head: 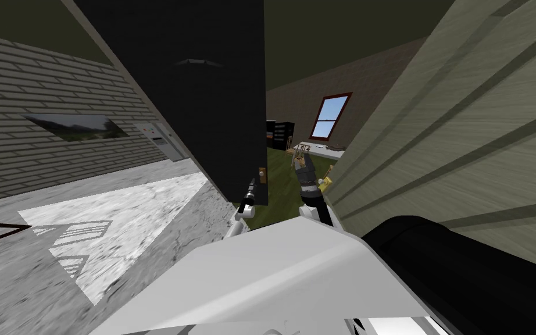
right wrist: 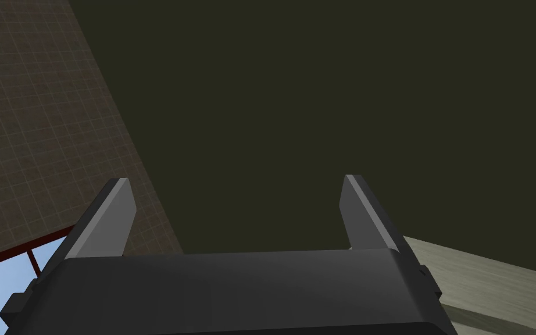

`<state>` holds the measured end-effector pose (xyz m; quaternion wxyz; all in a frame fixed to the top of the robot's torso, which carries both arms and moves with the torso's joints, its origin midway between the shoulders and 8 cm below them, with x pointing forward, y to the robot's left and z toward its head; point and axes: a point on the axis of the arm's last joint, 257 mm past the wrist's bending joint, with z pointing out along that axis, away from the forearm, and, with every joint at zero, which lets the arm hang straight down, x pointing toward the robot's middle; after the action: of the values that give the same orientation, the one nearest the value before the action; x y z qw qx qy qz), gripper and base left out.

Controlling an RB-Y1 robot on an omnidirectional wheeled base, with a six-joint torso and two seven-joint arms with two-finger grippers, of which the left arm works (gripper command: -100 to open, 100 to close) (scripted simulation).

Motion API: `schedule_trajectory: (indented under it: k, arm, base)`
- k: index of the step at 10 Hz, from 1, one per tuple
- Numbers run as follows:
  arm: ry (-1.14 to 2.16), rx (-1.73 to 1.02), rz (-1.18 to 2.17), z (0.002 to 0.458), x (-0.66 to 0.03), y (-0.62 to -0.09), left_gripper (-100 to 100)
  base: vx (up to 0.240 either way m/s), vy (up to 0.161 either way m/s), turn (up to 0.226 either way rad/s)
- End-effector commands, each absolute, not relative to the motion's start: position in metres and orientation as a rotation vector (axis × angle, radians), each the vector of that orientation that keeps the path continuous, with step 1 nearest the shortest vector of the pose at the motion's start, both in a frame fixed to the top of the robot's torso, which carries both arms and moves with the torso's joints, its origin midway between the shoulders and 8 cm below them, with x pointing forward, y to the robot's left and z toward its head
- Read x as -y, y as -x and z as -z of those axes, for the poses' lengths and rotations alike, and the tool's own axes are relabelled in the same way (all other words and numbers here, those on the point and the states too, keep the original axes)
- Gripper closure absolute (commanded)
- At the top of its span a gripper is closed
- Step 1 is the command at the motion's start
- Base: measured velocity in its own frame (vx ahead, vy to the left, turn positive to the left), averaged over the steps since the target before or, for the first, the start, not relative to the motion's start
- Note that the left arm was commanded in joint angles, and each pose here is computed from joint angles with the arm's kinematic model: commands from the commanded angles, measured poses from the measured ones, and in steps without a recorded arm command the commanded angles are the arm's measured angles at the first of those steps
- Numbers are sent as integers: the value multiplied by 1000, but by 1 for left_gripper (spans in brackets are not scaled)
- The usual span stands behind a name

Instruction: Push the door open

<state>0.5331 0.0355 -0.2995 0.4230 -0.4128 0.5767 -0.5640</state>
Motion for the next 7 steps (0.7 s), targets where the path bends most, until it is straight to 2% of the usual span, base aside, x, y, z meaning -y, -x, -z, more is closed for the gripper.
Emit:
schedule_trajectory:
  k: [1, 2, 4, 6, 7]
  arm:
    - [1044, -1436, 1433, 297, -26, -531, -100]
    - [1040, -1438, 1425, 297, -29, -532, -100]
    - [1026, -1447, 1401, 301, -41, -533, -100]
    - [1010, -1454, 1373, 305, -55, -536, -100]
    - [1006, -1455, 1364, 305, -60, -537, -100]
  base:
    - [-163, -142, 9]
    - [-72, -68, 7]
    - [79, 99, -8]
    - [195, 101, -18]
    - [228, -2, -24]
